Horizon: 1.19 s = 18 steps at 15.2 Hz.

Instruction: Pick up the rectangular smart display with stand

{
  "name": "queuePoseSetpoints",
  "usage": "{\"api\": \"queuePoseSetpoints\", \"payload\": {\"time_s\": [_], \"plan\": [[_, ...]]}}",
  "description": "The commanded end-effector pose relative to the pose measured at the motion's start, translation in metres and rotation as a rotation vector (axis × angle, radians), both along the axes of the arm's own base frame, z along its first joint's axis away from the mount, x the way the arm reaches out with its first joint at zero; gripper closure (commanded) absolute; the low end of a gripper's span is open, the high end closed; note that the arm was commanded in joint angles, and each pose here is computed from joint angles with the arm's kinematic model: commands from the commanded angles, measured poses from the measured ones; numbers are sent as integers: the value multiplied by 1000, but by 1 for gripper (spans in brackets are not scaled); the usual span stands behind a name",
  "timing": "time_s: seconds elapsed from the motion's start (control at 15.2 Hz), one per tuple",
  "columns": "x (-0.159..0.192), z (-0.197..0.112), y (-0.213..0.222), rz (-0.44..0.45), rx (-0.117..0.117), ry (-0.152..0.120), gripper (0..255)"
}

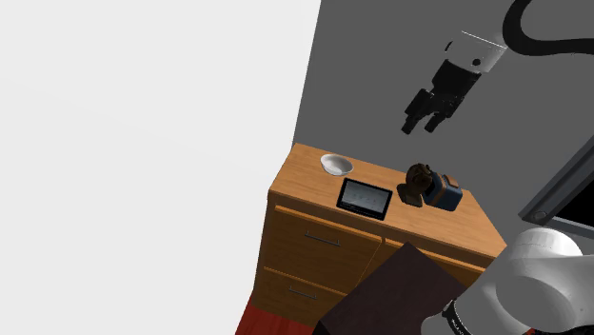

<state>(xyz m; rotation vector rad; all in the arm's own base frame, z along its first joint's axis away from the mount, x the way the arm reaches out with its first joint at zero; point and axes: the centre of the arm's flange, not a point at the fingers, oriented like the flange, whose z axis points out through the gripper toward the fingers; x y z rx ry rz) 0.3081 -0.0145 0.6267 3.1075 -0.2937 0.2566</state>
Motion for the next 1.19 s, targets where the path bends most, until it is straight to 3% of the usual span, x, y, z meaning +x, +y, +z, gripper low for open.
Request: {"api": "queuePoseSetpoints", "payload": {"time_s": [0.0, 1.12], "plan": [[0, 0, 0, 0, 0, 0, 0], [49, -146, -192, 355, 131, 111, 0]]}}
